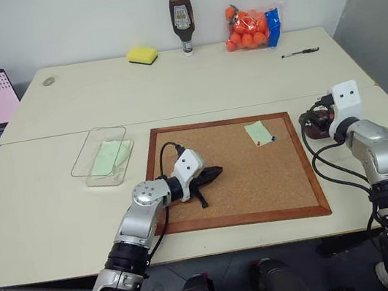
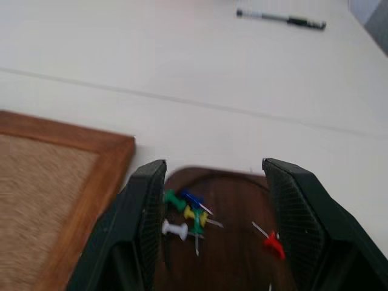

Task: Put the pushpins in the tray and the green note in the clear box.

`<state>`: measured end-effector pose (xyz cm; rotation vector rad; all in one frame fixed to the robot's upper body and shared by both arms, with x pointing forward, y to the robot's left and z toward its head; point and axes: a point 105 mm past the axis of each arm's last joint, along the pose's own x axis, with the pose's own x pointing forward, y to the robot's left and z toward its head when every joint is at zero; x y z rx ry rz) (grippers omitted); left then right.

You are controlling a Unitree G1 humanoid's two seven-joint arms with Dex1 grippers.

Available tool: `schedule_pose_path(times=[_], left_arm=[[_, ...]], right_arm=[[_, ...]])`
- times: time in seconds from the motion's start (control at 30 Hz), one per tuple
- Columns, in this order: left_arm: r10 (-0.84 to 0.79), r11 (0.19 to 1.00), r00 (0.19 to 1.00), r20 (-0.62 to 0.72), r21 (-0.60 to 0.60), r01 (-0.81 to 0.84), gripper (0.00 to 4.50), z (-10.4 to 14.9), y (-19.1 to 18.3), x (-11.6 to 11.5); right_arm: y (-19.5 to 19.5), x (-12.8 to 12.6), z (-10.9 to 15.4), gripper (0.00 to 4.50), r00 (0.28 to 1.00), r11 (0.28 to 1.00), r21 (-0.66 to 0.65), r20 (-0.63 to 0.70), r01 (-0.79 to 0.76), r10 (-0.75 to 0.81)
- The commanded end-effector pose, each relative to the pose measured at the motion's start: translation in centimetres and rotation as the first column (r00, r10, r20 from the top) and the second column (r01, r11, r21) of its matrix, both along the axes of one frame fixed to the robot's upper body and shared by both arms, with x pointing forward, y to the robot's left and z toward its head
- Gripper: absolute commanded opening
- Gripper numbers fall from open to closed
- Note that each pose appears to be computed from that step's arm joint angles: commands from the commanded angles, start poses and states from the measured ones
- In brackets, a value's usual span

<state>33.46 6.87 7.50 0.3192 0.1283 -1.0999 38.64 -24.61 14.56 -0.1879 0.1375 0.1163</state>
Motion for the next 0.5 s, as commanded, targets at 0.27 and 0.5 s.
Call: schedule_pose_path(times=[0.27, 0.5], left_arm=[[0.008, 0.999, 0.998, -0.068, 0.054, -0.004, 0.00, -2.2, 0.8, -0.8], [0.012, 0.998, 0.998, -0.065, 0.059, -0.008, 0.00, -2.1, 1.0, -0.8]], right_arm=[[6.9, -2.4, -1.8, 2.67, 0.979, 0.979, 0.026, -0.010, -0.203, 0.203], [7.6, -1.8, -2.9, 2.67, 0.980, 0.980, 0.014, -0.030, -0.197, 0.198]])
